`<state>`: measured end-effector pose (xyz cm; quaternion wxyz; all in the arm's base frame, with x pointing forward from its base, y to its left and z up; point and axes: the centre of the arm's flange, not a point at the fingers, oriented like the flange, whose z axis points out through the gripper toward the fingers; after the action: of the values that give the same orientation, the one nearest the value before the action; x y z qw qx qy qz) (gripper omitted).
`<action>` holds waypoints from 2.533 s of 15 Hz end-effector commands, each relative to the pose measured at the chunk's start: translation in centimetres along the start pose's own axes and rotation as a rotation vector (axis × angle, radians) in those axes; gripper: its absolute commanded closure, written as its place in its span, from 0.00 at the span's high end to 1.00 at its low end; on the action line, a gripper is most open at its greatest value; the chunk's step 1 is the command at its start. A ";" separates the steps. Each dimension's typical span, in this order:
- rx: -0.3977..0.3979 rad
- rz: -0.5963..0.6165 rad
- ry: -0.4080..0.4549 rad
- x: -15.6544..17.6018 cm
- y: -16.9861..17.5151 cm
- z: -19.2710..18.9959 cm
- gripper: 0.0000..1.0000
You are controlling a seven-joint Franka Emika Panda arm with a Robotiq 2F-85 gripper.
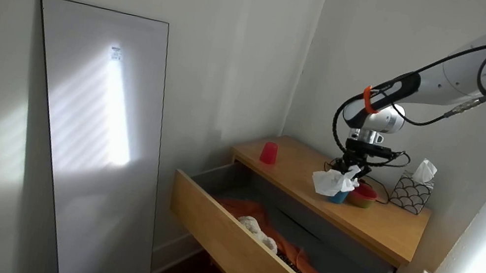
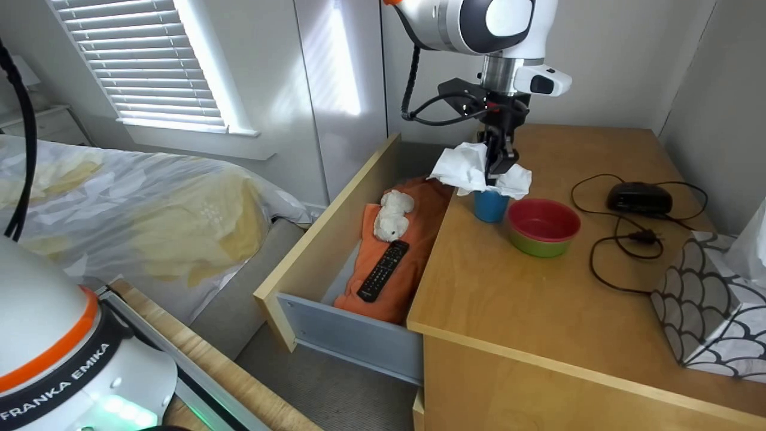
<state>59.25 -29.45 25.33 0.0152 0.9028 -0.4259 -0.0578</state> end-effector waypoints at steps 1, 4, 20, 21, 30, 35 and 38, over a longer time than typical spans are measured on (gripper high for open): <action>0.000 -0.028 0.014 0.9 -0.3 1.7 0.01; 0.002 -0.053 0.023 1.4 -0.4 2.7 0.01; 0.012 -0.128 0.049 1.5 -1.6 3.0 0.18; 0.014 -0.132 0.052 1.4 -1.8 2.8 0.16; 0.039 -0.159 0.087 0.3 -2.3 0.8 0.19; 0.051 -0.168 0.109 -0.2 -2.1 -0.7 0.20; 0.058 -0.169 0.119 -0.7 -1.8 -1.7 0.22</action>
<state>62.05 -28.60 26.05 0.0136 0.9348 -0.3548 -0.0029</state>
